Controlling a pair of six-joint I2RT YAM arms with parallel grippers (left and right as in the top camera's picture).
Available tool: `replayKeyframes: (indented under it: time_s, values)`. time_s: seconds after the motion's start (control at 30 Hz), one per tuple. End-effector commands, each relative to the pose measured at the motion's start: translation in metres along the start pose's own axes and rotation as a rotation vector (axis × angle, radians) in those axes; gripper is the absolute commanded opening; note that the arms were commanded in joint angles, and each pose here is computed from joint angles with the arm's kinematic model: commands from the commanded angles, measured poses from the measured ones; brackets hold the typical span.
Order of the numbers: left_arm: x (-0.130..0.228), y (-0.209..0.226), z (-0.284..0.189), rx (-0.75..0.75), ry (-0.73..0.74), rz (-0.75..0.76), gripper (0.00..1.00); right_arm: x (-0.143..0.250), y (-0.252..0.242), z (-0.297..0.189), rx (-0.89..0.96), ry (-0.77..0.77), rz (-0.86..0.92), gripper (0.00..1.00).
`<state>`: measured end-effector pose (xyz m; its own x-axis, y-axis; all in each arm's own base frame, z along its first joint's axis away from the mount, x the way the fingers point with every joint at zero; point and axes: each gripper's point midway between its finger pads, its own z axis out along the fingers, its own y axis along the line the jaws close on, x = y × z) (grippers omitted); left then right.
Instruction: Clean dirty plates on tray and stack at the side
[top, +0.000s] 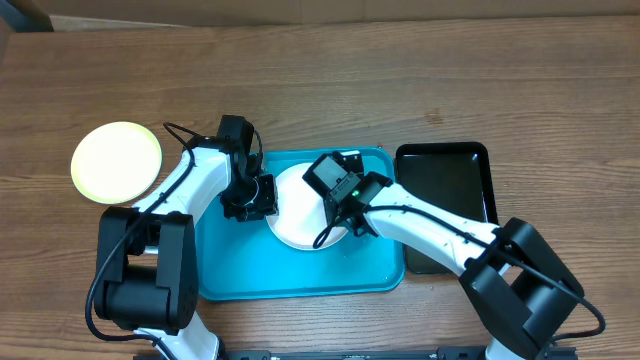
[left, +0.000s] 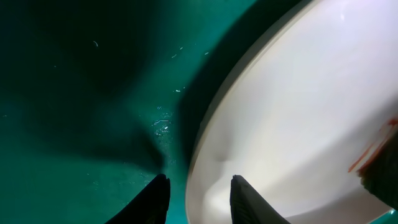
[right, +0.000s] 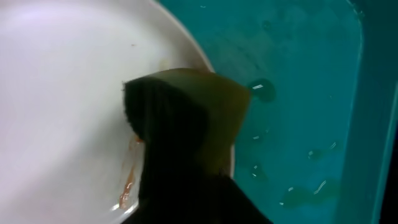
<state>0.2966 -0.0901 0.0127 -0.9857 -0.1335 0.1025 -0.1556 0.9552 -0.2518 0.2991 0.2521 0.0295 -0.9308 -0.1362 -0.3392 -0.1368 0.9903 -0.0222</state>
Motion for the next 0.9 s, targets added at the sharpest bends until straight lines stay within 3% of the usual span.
replayKeyframes:
  time_s: [0.0, 0.13, 0.23, 0.47, 0.87]
  values:
    - [0.003, -0.001, 0.006, -0.002, 0.020, 0.000, 0.34, 0.001, -0.001, 0.003, -0.012, 0.020, 0.031, 0.32]
    - [0.003, -0.001, 0.006, -0.002, 0.019, -0.001, 0.34, -0.002, 0.003, 0.002, -0.033, 0.014, 0.034, 0.34]
    - [0.003, 0.000, 0.006, -0.003, 0.019, 0.000, 0.34, -0.016, 0.009, -0.012, -0.048, -0.007, 0.042, 0.44]
    - [0.002, 0.004, 0.005, -0.031, 0.011, -0.001, 0.34, -0.044, 0.028, -0.055, -0.110, -0.036, 0.012, 0.49]
    - [0.002, 0.004, 0.005, -0.031, 0.011, 0.000, 0.34, 0.006, 0.016, 0.011, -0.054, 0.074, 0.016, 0.49]
